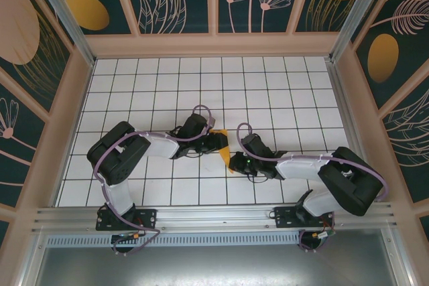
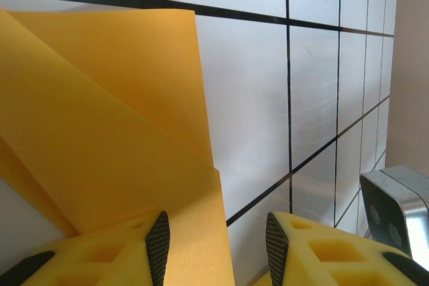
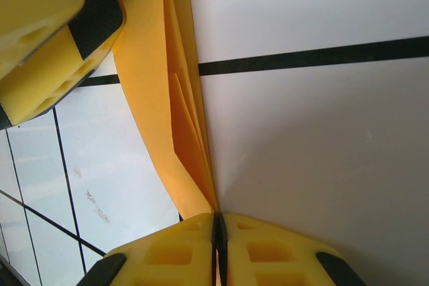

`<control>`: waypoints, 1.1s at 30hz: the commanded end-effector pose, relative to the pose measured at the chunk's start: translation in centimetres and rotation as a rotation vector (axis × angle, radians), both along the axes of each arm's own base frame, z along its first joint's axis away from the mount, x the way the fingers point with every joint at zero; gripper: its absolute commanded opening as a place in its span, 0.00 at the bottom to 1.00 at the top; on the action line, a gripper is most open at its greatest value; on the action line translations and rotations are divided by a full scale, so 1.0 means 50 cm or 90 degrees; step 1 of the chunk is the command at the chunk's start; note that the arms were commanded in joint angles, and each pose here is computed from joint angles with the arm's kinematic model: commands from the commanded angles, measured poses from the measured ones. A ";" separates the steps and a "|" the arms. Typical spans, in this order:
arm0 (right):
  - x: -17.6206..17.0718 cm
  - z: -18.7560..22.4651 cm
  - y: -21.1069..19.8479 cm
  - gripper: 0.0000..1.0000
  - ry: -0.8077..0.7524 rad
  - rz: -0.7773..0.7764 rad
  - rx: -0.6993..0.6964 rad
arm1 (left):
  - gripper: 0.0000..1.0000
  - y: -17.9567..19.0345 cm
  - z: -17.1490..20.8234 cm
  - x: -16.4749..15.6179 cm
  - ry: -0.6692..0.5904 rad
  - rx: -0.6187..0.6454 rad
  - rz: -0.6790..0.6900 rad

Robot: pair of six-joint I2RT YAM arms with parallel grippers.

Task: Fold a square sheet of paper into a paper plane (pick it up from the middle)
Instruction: Fold the wing for the fifth time at the center of the table.

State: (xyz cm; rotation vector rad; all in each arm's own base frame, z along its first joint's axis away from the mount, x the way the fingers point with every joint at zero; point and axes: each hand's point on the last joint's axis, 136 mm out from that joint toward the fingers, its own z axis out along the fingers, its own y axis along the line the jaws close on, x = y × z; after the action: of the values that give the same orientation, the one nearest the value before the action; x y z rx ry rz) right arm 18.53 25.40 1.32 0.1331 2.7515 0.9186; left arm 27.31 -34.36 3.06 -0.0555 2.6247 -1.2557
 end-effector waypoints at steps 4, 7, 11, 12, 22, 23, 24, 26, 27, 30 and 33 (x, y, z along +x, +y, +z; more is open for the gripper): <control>-0.015 0.005 -0.005 0.16 0.009 0.005 -0.028 | 0.44 0.049 -0.096 -0.037 0.063 0.101 0.008; 0.017 0.074 0.004 0.22 -0.047 -0.018 0.027 | 0.44 0.051 -0.097 -0.037 0.063 0.103 0.008; 0.035 0.138 0.020 0.25 -0.075 -0.015 0.154 | 0.44 0.050 -0.098 -0.038 0.065 0.103 0.008; 0.033 0.147 0.029 0.22 -0.074 -0.004 0.178 | 0.44 0.050 -0.098 -0.038 0.065 0.103 0.007; 0.030 0.095 0.067 0.06 -0.014 0.033 0.184 | 0.44 0.050 -0.097 -0.039 0.065 0.105 0.005; 0.028 0.084 0.063 0.06 -0.009 0.030 0.174 | 0.44 0.050 -0.097 -0.038 0.064 0.105 0.006; 0.026 0.070 0.057 0.06 0.001 0.027 0.163 | 0.44 0.051 -0.097 -0.038 0.065 0.105 0.006; 0.015 0.050 0.054 0.06 0.023 0.033 0.159 | 0.44 0.052 -0.097 -0.038 0.065 0.107 0.006; 0.009 0.041 0.052 0.06 0.033 0.038 0.156 | 0.44 0.051 -0.099 -0.039 0.066 0.107 0.006; -0.011 0.001 0.030 0.06 0.064 0.030 0.122 | 0.44 0.052 -0.100 -0.038 0.065 0.109 0.006; -0.030 -0.020 0.013 0.06 0.082 0.022 0.117 | 0.44 0.055 -0.103 -0.039 0.067 0.115 0.008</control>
State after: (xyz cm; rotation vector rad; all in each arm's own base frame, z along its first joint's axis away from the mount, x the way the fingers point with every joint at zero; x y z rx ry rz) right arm 18.46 27.01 1.75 0.1573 2.7289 1.2186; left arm 27.29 -34.34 2.99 -0.0531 2.6300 -1.2506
